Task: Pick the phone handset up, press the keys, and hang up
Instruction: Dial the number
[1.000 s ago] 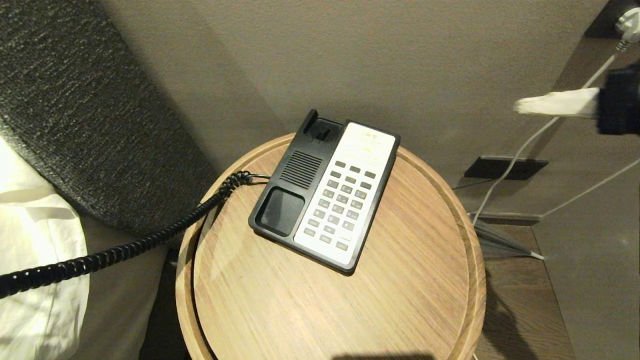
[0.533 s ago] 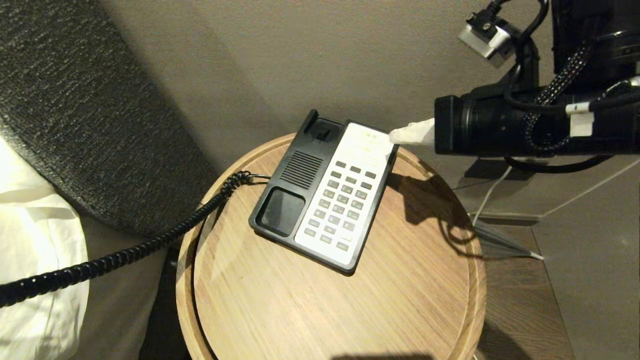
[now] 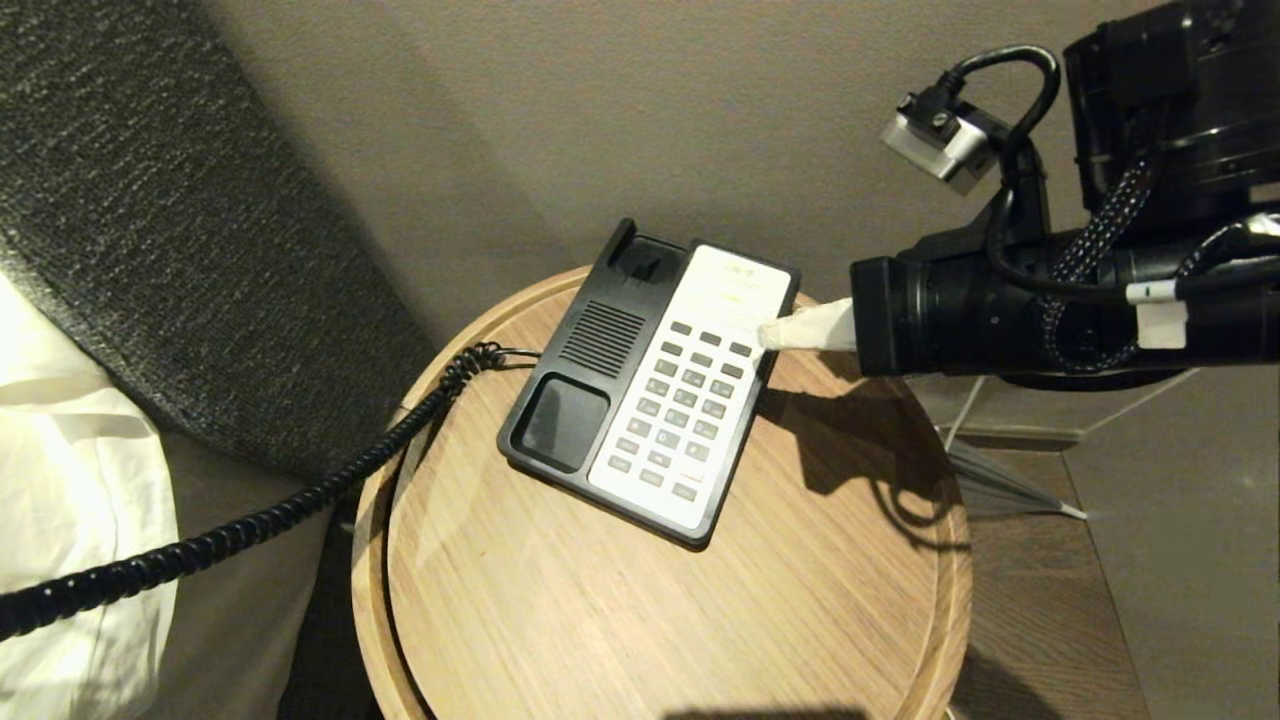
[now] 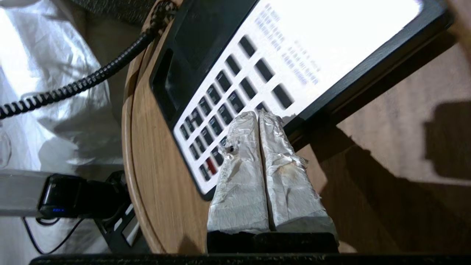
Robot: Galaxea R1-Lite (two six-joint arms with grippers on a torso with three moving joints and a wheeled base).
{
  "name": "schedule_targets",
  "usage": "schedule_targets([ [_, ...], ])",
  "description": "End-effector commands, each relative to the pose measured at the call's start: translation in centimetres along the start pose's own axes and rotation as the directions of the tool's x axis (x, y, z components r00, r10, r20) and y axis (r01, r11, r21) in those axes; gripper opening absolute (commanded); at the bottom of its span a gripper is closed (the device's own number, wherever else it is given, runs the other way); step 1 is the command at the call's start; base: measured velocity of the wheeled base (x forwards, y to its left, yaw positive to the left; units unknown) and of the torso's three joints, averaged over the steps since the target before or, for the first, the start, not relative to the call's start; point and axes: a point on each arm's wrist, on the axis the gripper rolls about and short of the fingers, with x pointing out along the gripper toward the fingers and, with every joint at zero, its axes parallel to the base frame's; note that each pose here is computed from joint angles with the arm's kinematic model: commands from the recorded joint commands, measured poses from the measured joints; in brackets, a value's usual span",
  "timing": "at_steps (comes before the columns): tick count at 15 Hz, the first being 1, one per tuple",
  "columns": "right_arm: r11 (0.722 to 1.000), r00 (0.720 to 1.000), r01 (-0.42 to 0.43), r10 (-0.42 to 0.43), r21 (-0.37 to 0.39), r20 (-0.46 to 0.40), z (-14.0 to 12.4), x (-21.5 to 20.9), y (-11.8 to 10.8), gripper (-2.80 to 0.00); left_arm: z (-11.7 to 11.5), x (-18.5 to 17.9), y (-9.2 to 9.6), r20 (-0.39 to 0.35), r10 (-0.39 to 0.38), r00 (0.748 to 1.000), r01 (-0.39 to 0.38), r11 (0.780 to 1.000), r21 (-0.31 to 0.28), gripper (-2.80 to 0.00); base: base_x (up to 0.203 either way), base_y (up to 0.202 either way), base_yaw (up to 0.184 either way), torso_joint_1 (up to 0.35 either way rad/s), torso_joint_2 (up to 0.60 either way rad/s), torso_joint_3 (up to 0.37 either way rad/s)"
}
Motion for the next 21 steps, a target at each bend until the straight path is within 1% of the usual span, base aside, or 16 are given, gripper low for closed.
schedule_targets([
  [1, 1.000, 1.000, -0.019, 0.019, -0.003, -0.007, -0.2, -0.3, 0.5, -2.80, -0.1, -0.2, 0.1, 0.000, 0.003, 1.000, -0.003, 1.000, -0.004, -2.80, 0.000, 0.000, 0.000, 0.000, 0.00, 0.000],
  [10, 1.000, 0.998, -0.003, 0.003, 0.000, -0.060, -1.2, 1.7, -0.1, -2.80, -0.3, -0.1, 0.2, -0.009, 0.000, 1.000, 0.000, 1.000, -0.003, -2.80, 0.000, 0.000, 0.000, 0.000, 0.00, 0.000],
  [13, 1.000, 0.998, -0.004, 0.004, 0.002, -0.058, -1.2, 2.1, -0.1, -2.80, -0.3, -0.3, 0.2, -0.006, -0.001, 1.000, 0.001, 1.000, -0.002, -2.80, 0.000, 0.000, 0.000, 0.000, 0.00, 0.000],
  [15, 1.000, 0.998, -0.017, 0.017, 0.003, -0.061, -1.3, 2.2, 0.2, -2.80, -0.6, -0.3, 0.3, -0.013, 0.002, 1.000, -0.002, 1.000, -0.002, -2.80, 0.000, 0.000, 0.000, 0.000, 0.00, 0.000],
  [18, 1.000, 0.998, -0.021, 0.021, -0.003, -0.067, -1.4, 2.5, 0.4, -2.80, -0.8, -0.1, 0.3, 0.012, -0.017, 1.000, 0.017, 1.000, -0.011, -2.80, 0.000, 0.000, 0.000, 0.000, 0.00, 0.000],
  [21, 1.000, 0.998, -0.020, 0.019, -0.007, -0.066, -1.5, 3.1, 0.2, -2.80, -0.9, -0.1, 0.4, 0.013, -0.018, 1.000, 0.018, 1.000, -0.010, -2.80, 0.000, 0.000, 0.000, 0.000, 0.00, 0.000],
])
